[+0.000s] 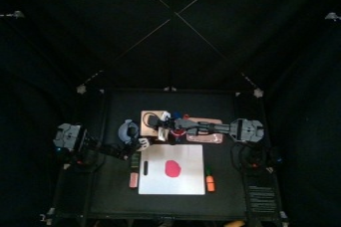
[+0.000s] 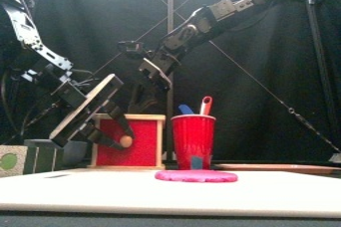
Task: Get the cutter from the drawer then cut the dough then place the extra dough in the bowl
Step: Open the drawer
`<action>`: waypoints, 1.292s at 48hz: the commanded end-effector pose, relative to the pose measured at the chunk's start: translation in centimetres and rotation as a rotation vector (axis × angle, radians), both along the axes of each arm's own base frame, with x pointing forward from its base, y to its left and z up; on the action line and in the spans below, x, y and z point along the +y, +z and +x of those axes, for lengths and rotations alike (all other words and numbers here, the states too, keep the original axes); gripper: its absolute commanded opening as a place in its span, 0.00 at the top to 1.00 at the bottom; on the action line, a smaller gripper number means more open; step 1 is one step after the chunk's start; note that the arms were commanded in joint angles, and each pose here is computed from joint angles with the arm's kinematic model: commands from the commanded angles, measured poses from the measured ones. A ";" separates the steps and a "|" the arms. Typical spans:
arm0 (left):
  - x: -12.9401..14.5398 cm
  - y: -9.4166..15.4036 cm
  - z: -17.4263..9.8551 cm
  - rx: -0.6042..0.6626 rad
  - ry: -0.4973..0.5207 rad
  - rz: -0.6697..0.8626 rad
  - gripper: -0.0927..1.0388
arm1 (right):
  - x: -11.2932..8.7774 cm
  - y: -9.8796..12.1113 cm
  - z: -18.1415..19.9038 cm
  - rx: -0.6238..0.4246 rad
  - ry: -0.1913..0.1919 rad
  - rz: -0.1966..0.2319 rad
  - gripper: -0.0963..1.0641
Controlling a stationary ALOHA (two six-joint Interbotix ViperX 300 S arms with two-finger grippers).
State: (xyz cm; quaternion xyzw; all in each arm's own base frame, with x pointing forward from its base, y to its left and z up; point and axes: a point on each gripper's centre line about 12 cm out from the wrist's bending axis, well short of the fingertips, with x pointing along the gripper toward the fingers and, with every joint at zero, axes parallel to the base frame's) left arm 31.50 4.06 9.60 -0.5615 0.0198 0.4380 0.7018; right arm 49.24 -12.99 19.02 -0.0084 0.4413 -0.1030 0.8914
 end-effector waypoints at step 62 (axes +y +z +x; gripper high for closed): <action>-3.4 0.6 0.3 -0.017 -0.102 -0.009 0.39 | -0.3 -1.0 -0.2 0.037 -0.009 0.008 0.88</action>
